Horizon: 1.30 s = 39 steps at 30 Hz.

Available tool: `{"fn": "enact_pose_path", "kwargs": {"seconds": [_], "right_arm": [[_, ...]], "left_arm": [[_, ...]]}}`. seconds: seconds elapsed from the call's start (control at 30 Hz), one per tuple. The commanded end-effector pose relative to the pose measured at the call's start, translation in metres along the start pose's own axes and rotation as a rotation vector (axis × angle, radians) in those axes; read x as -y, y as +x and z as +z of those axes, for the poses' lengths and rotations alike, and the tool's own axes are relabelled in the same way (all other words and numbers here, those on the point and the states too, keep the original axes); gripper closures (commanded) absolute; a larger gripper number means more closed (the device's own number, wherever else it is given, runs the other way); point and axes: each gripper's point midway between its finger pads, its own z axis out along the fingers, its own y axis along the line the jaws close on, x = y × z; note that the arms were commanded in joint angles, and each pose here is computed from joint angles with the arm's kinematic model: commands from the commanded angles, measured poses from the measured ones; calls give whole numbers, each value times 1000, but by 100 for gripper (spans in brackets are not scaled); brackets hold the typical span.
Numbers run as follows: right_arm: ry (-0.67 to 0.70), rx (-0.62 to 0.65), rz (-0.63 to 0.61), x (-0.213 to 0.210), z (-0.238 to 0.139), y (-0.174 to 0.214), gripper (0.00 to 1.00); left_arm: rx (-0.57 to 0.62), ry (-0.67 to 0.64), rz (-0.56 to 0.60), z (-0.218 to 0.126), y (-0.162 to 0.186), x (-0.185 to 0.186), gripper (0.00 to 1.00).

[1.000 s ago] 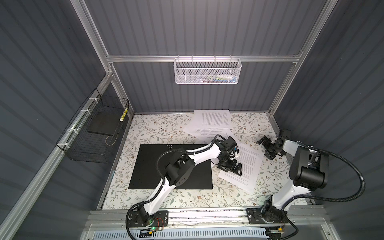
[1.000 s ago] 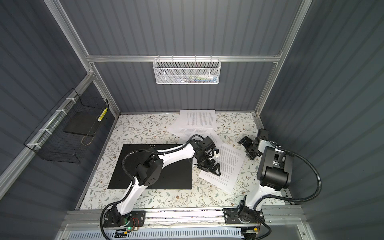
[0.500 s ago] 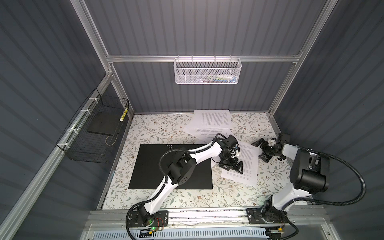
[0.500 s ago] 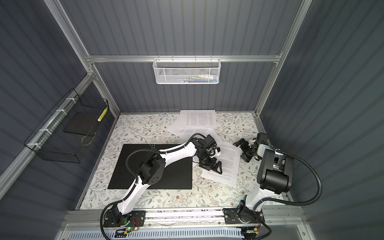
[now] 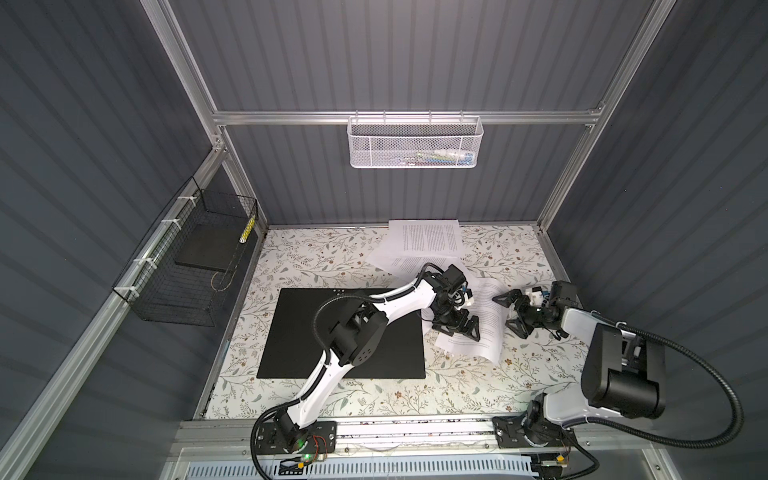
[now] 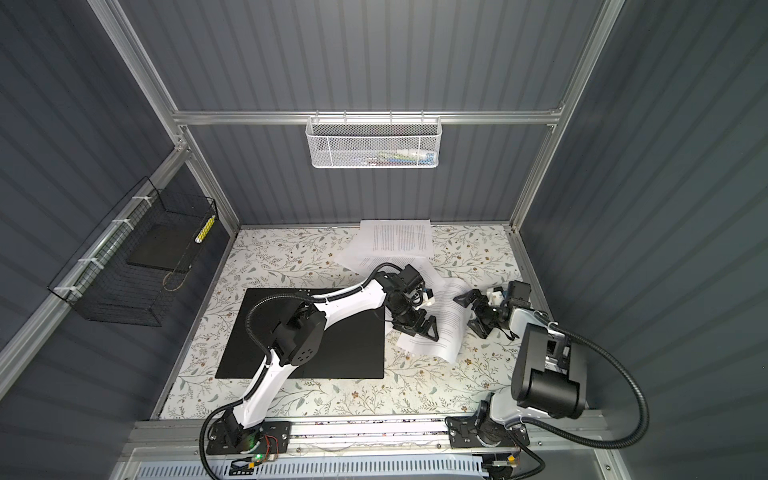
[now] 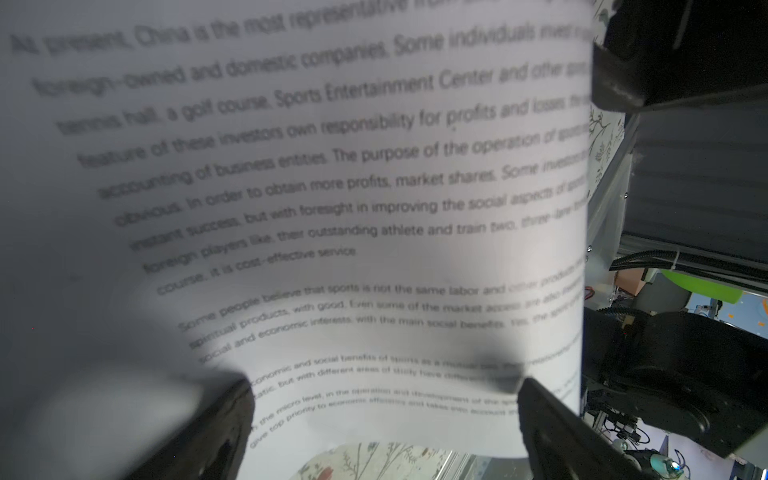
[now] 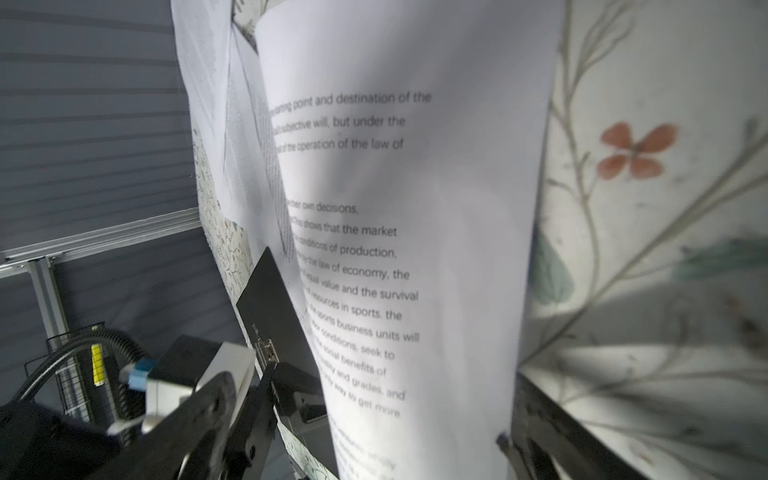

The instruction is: Put the files into the folder

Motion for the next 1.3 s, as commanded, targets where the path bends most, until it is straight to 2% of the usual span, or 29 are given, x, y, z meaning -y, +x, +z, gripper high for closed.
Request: {"fn": "enact_pose_path", "kwargs": {"seconds": [0.0,0.23,0.37,0.53,0.67,0.8,0.93,1.03,1.27], "right_arm": [[-49,-30,2,-6,-2,20,1],[-50,-41,-8,0,5,46,1],[-32,-18,-175,-20,10,57,1],[-192,76,-335,-64,-3,66,1],[-268,99,-407,-80,-13,75,1],[-209,112,-447,-71,-8,71,1],[-97,134,-409,-54,2,53,1],[31,129,-306,-29,8,39,3],[50,183,-136,-9,2,31,14]], "left_arm": [[-82,-156,-136,16,28,-75,0],[-79,-142,-141,18,22,-77,0],[-88,-145,-146,22,22,-80,0],[-99,-155,-165,22,25,-89,0],[-99,-161,-173,20,26,-95,0],[-99,-168,-178,18,28,-100,0],[-98,-167,-179,17,30,-99,0],[-96,-170,-179,15,30,-99,0],[-92,-171,-178,14,30,-99,0]]}}
